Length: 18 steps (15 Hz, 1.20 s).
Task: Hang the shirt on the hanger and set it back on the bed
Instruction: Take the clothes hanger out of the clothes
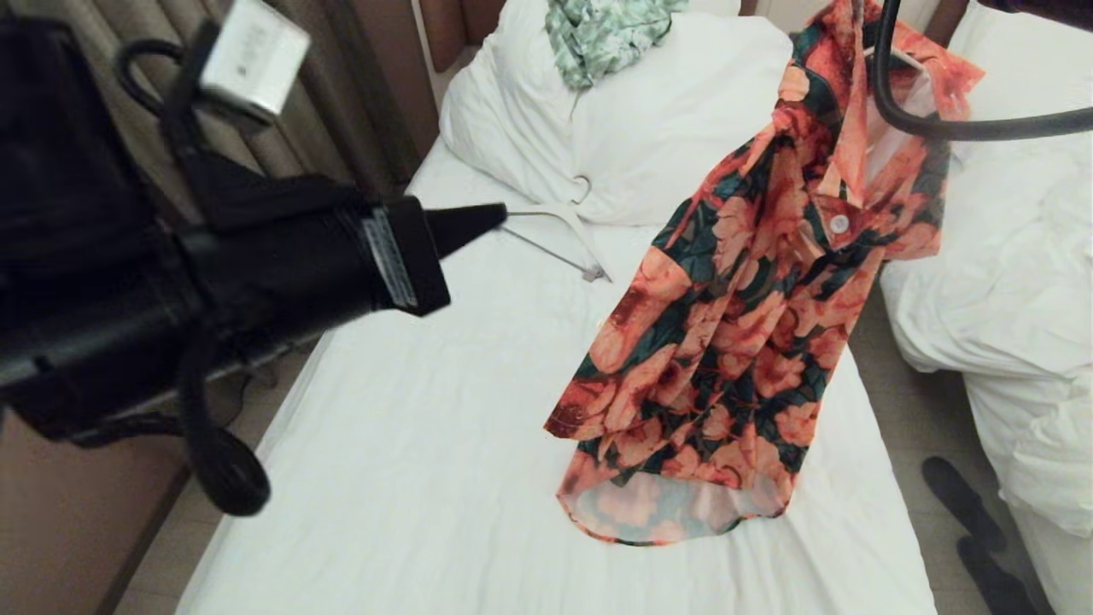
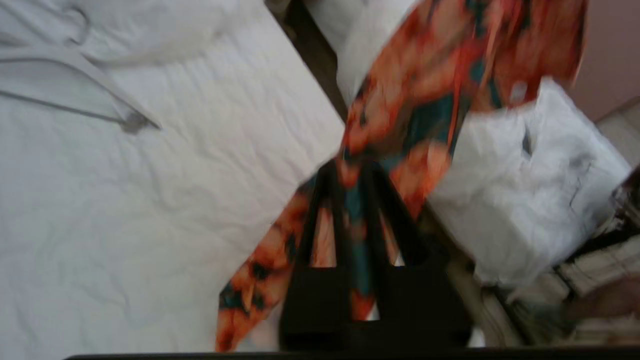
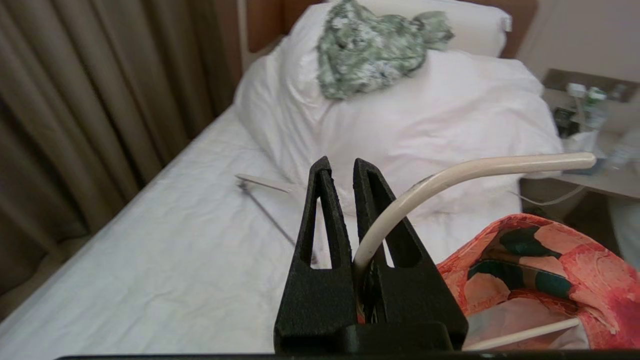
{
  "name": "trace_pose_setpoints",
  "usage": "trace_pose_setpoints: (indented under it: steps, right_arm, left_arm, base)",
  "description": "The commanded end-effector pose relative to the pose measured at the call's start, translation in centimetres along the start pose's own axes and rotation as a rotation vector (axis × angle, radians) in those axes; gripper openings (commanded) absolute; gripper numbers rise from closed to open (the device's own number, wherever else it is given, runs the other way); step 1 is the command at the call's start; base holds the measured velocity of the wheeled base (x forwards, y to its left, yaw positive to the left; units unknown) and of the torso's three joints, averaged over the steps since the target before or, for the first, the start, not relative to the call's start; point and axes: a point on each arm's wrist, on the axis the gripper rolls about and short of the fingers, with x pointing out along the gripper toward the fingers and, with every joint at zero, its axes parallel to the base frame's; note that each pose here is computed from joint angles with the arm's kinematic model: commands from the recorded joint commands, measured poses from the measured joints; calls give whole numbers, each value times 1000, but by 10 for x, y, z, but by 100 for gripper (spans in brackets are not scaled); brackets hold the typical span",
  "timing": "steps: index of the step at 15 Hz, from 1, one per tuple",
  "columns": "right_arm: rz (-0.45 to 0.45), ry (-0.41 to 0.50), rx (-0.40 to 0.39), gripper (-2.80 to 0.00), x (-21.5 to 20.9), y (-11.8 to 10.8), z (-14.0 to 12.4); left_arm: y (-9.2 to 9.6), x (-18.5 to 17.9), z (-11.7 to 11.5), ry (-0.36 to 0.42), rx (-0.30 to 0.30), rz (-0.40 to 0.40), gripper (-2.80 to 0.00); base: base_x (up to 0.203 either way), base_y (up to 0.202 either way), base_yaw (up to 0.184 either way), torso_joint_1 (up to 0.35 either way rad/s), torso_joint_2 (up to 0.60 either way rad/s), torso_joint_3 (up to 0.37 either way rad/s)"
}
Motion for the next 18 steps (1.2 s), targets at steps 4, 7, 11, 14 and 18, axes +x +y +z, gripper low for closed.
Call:
trace_pose_setpoints:
  steps: [4,7,11,14,18]
  right_arm:
    - [-32,18,-19,-280,11,-5,-11]
    - [-31,21,-12,-280,11,-5,-12]
    - [-25,27,-8,-280,11,-3,-14]
    - [-24,29,-8,-280,11,-2,-14]
    - [-24,28,-8,-280,11,-2,-14]
  left_arm:
    - [-15,30,-63,107,157,-125,0]
    - [-22,46,-83,129,155,-150,0]
    - [-27,72,-113,86,165,-130,0]
    - [-28,77,-119,96,168,-107,0]
    - [-28,80,-132,134,204,-111,-280]
  base:
    - [0,0,0,0,0,0]
    - [0,0,0,0,0,0]
    - [0,0,0,0,0,0]
    - [0,0,0,0,0,0]
    - [0,0,0,0,0,0]
